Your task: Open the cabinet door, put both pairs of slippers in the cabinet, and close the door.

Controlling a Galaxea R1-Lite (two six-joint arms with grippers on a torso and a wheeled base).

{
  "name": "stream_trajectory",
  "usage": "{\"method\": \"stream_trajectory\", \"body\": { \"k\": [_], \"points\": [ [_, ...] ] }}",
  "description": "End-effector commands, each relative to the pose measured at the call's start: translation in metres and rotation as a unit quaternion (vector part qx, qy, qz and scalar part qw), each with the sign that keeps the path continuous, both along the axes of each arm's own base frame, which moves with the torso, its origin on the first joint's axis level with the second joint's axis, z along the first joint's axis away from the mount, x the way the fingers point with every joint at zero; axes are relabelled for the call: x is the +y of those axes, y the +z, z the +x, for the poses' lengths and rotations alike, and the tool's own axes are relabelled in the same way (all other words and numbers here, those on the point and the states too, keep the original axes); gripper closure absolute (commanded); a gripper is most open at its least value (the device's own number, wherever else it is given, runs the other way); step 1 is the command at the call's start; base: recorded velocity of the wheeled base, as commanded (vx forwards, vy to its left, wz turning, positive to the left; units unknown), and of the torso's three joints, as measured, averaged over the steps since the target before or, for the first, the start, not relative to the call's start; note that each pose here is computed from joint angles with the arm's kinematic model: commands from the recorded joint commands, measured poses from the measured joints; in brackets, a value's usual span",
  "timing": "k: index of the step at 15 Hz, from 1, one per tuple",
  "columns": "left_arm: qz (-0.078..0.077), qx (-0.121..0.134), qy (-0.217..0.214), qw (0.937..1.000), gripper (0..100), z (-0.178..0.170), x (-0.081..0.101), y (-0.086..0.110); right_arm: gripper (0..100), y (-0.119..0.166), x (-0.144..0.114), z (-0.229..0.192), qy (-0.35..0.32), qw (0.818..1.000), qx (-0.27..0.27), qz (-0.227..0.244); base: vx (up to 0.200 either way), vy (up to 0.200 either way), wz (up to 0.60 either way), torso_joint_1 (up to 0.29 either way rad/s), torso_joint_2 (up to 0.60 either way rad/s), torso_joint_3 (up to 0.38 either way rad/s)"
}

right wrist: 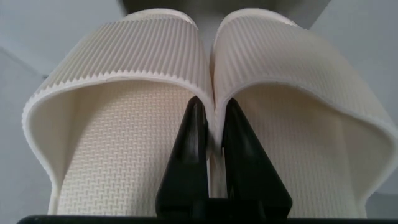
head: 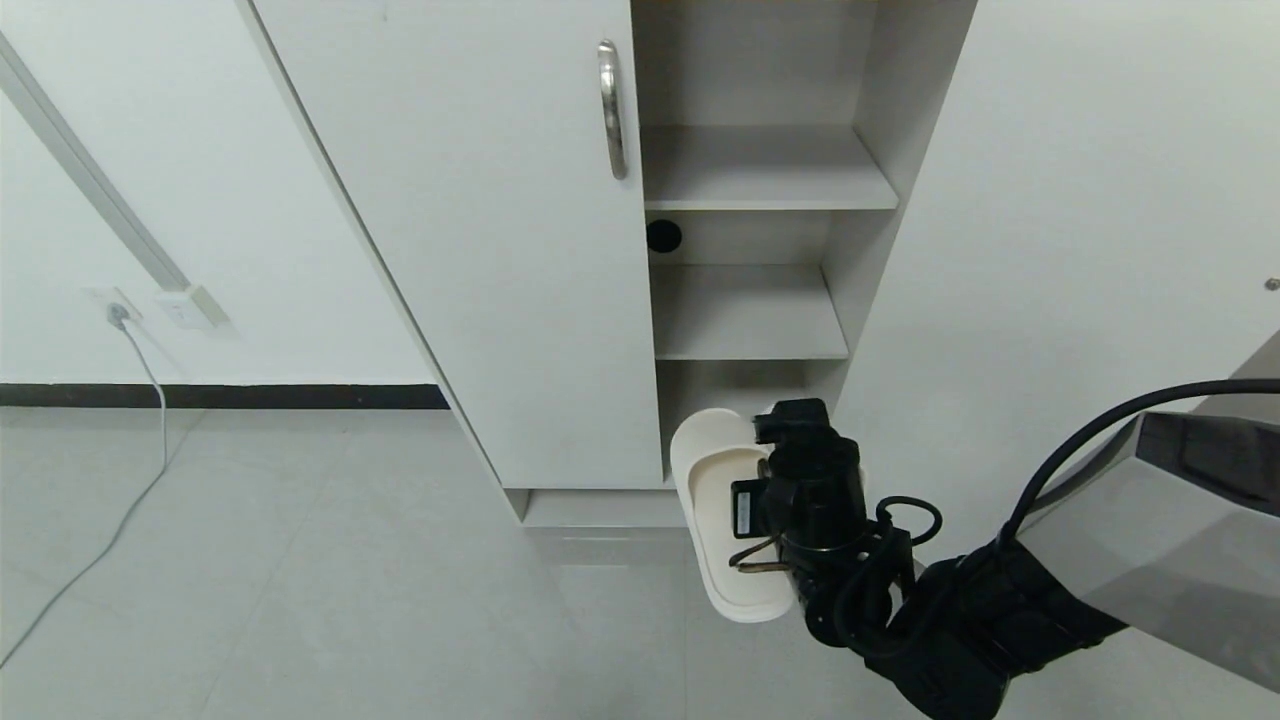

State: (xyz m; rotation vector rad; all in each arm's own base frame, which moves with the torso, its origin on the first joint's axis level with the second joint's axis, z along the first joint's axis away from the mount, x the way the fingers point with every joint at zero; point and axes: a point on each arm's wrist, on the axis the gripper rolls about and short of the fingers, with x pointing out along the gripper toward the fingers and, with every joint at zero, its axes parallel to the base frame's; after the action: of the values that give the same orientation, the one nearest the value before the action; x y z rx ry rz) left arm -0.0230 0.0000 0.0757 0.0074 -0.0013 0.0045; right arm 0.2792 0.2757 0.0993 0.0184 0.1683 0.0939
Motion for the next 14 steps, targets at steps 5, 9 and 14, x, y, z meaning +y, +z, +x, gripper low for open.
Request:
{"method": "stream_trajectory", "body": {
  "k": [5, 9, 14],
  "points": [
    [0.001, 0.001, 0.0, 1.0, 100, 0.0, 0.0, 0.0, 100, 0.032, -0.012, 0.011, -0.024, 0.991, -0.131, 0.009, 0.0, 0.0, 0.0, 0.0, 0.0, 0.0],
    [0.0, 0.001, 0.0, 1.0, 100, 0.0, 0.0, 0.0, 100, 0.013, -0.008, 0.016, -0.022, 0.993, -0.114, -0.006, 0.0, 0.0, 0.0, 0.0, 0.0, 0.0],
    [-0.001, 0.001, 0.0, 1.0, 100, 0.0, 0.0, 0.0, 100, -0.002, -0.005, 0.019, -0.022, 0.994, -0.106, -0.007, 0.0, 0.0, 0.0, 0.0, 0.0, 0.0]
  ]
}}
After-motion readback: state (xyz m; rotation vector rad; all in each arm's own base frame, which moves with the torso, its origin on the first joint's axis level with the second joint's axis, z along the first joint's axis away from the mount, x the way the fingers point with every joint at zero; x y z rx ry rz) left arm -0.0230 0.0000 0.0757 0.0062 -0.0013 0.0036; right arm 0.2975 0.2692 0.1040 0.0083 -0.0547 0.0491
